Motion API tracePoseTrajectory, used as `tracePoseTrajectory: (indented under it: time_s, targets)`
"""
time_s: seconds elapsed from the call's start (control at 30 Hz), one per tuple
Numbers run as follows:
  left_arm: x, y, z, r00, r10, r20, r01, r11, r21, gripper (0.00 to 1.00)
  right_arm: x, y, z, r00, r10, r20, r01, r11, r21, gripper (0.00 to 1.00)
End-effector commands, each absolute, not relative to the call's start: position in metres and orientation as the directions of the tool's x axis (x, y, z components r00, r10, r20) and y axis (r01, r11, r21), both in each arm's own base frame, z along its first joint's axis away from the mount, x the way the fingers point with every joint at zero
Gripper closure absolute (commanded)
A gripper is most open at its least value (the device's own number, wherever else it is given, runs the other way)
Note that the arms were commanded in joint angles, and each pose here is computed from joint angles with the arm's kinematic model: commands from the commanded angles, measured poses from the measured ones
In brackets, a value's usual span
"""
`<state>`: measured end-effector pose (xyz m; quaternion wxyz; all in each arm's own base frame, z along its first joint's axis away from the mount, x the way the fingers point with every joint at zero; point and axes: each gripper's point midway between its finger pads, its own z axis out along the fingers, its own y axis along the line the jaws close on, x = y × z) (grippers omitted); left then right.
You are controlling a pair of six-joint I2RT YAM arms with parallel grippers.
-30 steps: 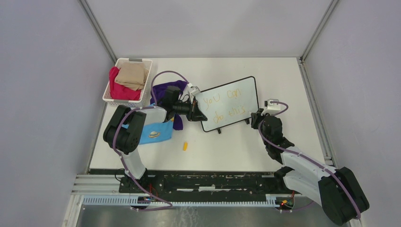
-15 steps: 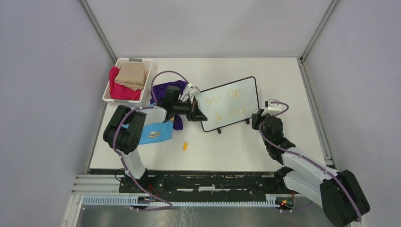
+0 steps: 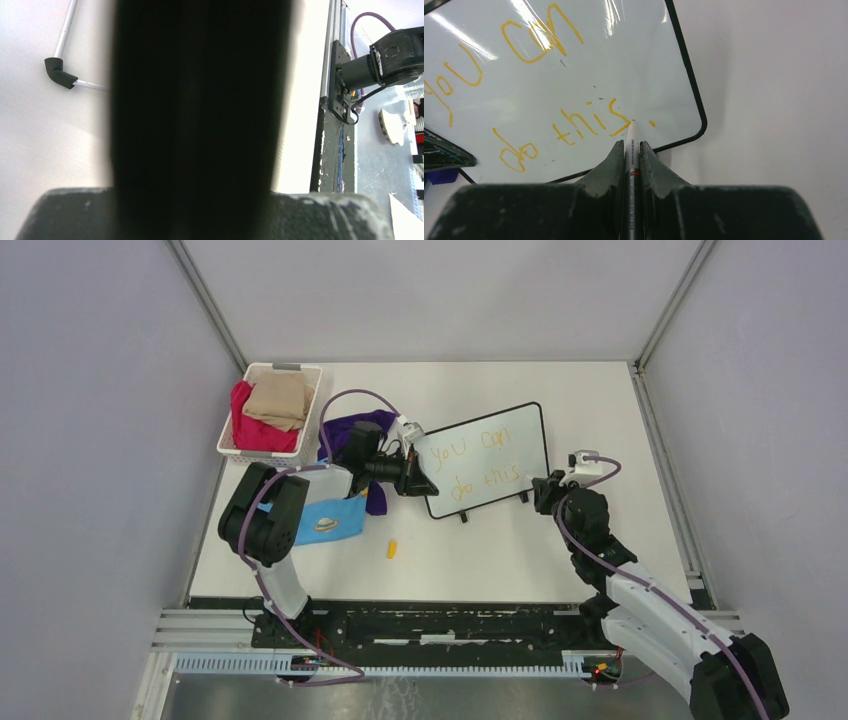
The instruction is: Write a sentence on the whiteboard
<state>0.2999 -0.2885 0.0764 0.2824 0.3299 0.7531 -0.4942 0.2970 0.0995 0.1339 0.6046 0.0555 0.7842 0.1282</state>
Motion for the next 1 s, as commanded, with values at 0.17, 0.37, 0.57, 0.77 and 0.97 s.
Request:
tracePoseTrajectory:
  time_s: [0.17, 0.37, 0.57, 0.77, 0.97]
  targets:
    - [0.281, -0.272, 0.031, -0.698, 0.321, -0.640, 0.708, 0.444, -0.550, 0.80, 0.281, 0.102, 0.169, -0.215, 0.267, -0.939, -0.143, 0.943, 0.300, 1.00]
    - [0.284, -0.272, 0.043, -0.685, 0.305, -0.661, 0.716, 0.445, -0.537, 0.73, 0.262, 0.100, 0.175, -0.198, 0.230, -0.953, -0.202, 0.942, 0.270, 1.00]
    - [0.287, -0.270, 0.051, -0.681, 0.292, -0.672, 0.716, 0.458, -0.527, 0.67, 0.245, 0.103, 0.176, -0.208, 0.175, -0.962, -0.272, 0.935, 0.229, 1.00]
    - [0.292, -0.265, 0.068, -0.664, 0.262, -0.700, 0.717, 0.489, -0.497, 0.48, 0.238, 0.099, 0.183, -0.180, 0.166, -0.969, -0.283, 0.935, 0.213, 1.00]
    - [0.298, -0.259, 0.088, -0.638, 0.234, -0.734, 0.715, 0.535, -0.451, 0.01, 0.236, 0.098, 0.190, -0.162, 0.164, -0.973, -0.291, 0.934, 0.206, 1.00]
